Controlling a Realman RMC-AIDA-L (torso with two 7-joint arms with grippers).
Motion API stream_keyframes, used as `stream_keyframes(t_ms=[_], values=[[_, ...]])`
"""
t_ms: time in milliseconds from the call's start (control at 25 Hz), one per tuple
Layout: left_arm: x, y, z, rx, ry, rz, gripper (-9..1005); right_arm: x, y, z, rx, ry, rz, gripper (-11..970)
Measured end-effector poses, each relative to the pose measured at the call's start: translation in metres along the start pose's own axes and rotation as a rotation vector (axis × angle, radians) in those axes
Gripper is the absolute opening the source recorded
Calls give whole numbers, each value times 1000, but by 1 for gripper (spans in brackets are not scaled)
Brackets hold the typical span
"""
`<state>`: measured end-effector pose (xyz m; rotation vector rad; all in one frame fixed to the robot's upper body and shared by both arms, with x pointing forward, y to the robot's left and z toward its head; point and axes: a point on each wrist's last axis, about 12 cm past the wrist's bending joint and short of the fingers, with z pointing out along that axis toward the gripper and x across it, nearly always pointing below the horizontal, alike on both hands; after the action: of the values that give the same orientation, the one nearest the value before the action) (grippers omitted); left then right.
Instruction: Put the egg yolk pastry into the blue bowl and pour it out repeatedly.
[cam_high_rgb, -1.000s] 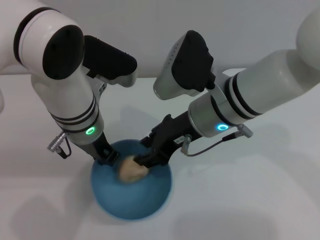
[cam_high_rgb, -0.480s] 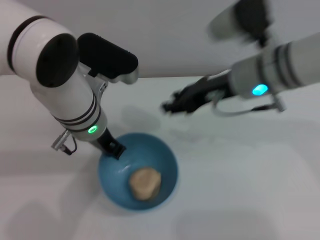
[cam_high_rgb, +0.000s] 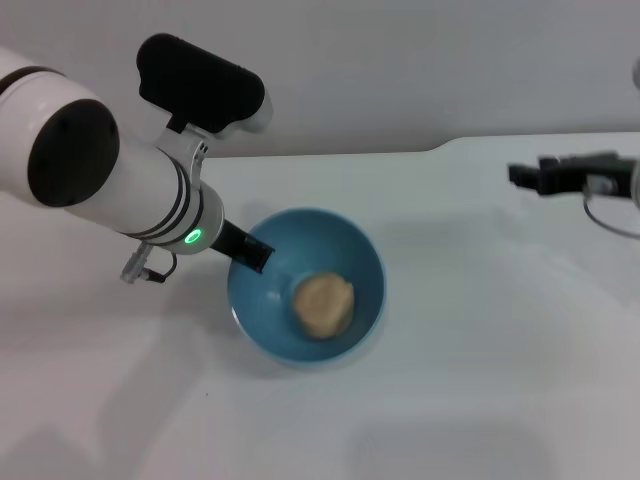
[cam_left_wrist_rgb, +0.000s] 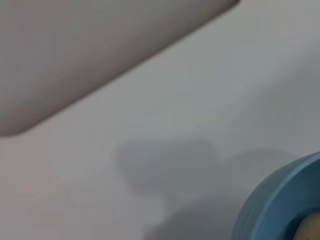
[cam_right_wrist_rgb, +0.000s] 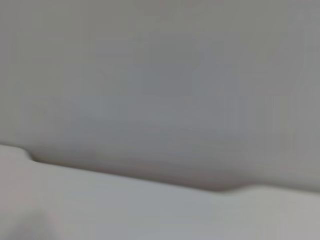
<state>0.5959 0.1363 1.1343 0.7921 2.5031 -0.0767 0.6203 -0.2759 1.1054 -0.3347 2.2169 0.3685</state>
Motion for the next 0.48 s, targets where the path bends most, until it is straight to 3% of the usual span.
stream_keyframes(t_ms=[200, 480], values=[[-4, 2, -3, -1, -98, -14, -1, 36, -15, 4, 88, 37, 49, 405], [6, 0, 0, 0, -378, -47, -1, 56, -21, 6, 168, 20, 72, 405]])
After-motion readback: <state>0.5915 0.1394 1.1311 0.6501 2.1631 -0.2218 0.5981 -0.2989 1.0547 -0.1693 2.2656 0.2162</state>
